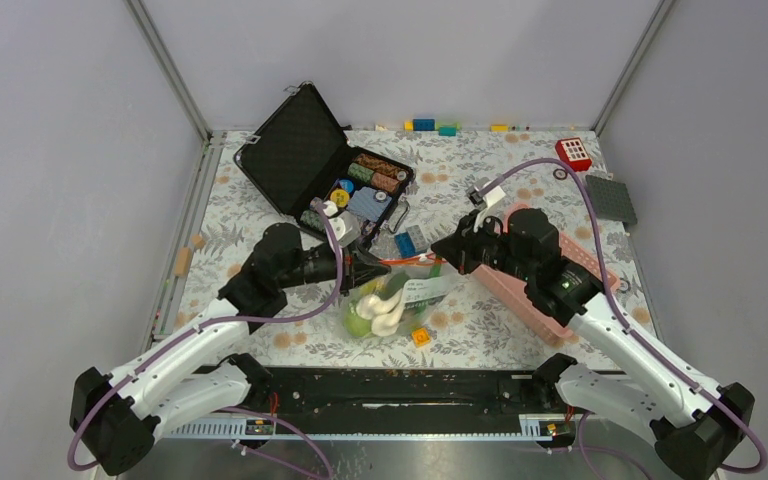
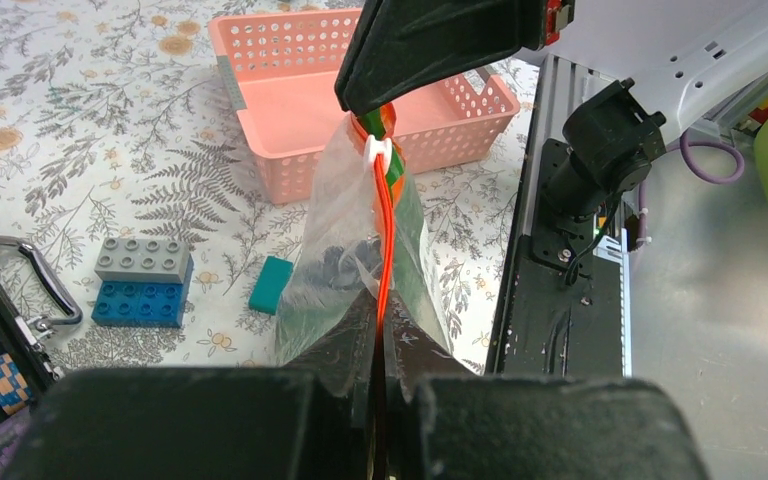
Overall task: Place the food in the zip-top bag and seal the zipper
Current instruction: Adjust the zipper food storage bag at the center of the board.
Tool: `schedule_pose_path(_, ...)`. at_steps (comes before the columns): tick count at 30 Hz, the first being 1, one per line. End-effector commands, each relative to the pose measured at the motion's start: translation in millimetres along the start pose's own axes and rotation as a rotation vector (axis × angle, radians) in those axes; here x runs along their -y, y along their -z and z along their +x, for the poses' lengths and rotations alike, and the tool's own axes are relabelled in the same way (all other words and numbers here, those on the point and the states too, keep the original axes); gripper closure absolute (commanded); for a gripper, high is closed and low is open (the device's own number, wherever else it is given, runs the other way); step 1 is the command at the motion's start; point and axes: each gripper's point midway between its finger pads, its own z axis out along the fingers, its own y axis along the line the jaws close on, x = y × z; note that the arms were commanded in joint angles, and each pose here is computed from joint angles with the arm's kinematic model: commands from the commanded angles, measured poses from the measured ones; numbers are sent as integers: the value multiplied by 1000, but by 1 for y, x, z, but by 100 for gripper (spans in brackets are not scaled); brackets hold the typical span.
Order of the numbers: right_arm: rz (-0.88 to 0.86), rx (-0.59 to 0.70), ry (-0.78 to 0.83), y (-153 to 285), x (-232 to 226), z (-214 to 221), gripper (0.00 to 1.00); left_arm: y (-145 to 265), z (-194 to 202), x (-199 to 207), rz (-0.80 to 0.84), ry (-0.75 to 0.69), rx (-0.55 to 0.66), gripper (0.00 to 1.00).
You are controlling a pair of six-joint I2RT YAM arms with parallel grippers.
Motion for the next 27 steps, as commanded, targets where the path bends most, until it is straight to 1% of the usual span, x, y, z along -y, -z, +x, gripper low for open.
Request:
schedule_pose_path(1,5,-14,-202,3,-6,12,100,2,-33,9,32,-59,122,100)
schedule_pose_path(4,45,-42,-216,10,1,26,100,5,-33,9,17,-56,138,100)
schedule_pose_path(8,73,-115,-192,15,8,53,100,10,-38,12,11,-57,172,100)
schedule_pose_path(11,127,-163,-188,16,19,71,100,13,-43,11,-10,-51,200,100)
schedule_pose_path(14,173,-173,-221,14,27,79,100,14,-45,10,-21,-44,220,100)
schedule_pose_path(17,200,-102,-324,10,29,72,100,14,-44,9,-22,-37,218,100)
schedule_pose_path(21,68,87,-436,11,5,34,100,13,-40,9,-19,-27,203,100)
schedule_pose_path(23,24,172,-452,18,-3,12,100,13,-37,8,-23,-26,194,100)
schedule_pose_path(27,41,281,-451,37,-3,-14,100,16,-30,3,-58,-26,178,100)
